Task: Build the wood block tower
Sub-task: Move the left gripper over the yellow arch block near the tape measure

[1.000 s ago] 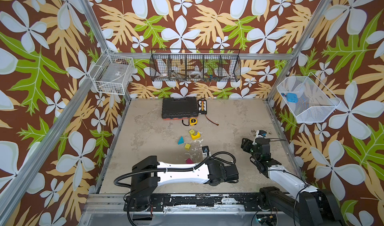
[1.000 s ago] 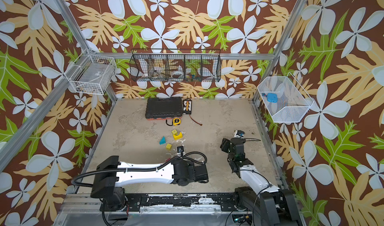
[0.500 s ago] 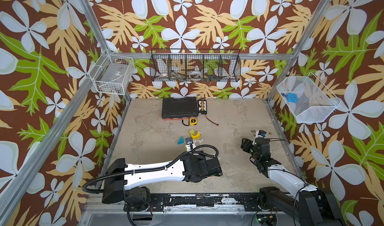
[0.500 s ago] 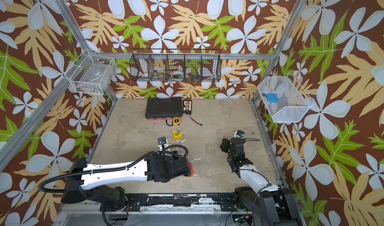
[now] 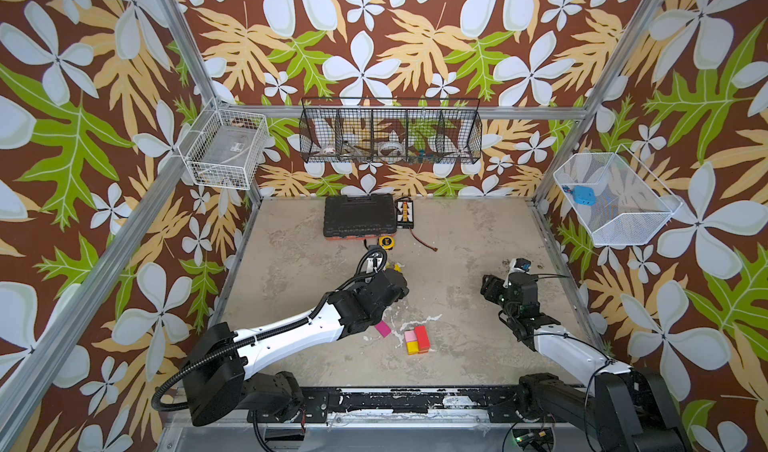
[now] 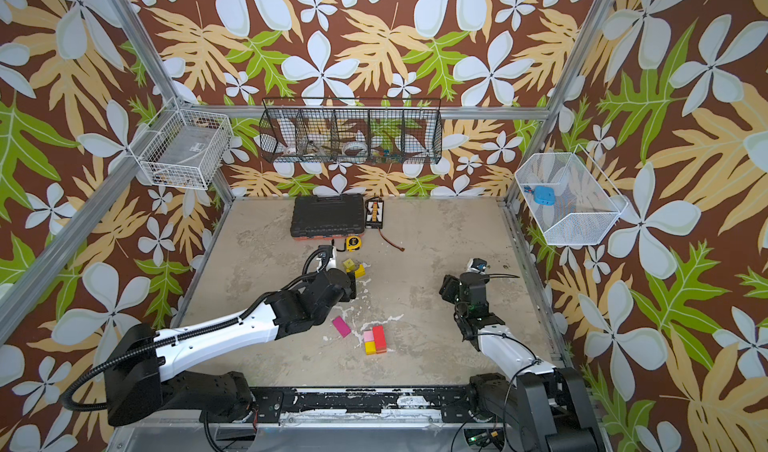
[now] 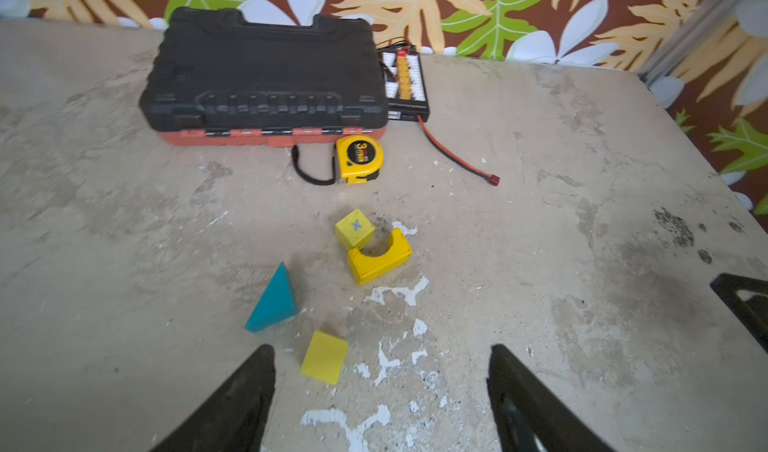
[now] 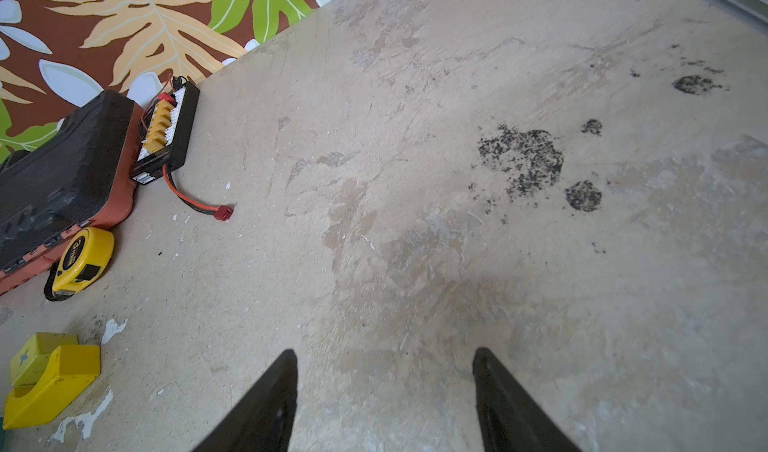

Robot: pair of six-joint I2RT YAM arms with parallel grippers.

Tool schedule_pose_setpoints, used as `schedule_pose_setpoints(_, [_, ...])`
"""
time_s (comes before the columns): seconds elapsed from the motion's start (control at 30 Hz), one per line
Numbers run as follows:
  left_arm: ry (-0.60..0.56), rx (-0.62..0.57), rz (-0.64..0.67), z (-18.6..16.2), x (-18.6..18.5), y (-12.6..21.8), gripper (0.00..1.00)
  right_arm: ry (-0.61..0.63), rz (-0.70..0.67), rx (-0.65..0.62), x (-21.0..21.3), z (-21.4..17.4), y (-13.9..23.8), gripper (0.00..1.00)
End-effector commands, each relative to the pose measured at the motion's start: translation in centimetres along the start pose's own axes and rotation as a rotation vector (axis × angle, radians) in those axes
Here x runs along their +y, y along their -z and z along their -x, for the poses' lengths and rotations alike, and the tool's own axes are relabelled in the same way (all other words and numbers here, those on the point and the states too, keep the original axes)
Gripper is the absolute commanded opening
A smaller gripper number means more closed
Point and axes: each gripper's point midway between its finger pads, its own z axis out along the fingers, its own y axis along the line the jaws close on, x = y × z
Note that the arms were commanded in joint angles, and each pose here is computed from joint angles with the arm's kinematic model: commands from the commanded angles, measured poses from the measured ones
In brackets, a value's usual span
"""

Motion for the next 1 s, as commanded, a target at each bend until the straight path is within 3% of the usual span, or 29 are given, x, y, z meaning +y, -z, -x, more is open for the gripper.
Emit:
schedule_pose_setpoints(0.0, [-0.133,0.006,-0.101,1.1,-1.9,-1.7,0.84,0.011,0.024,-0.015,0.7,0.7,-0.2,0.67])
schedule_pose_setpoints(0.23, [-0.274,0.06,-0.095,0.9,-3.0,-4.8,0.93,0.013,0.031,-0.019,0.9,0.9,-0.4,0.67])
schedule_pose_setpoints(0.57, [-0.393,0.237,0.051,-2.5,-2.1,-10.9,0.9,0.021,0.04,0.005,1.3,0.7,-1.0,0.68])
schedule_pose_setpoints(0.97, [-0.462,0.34,0.127,-6.0,-1.1,-13.3,0.84,0.023,0.047,0.007,1.4,0.7,-1.1,0.68])
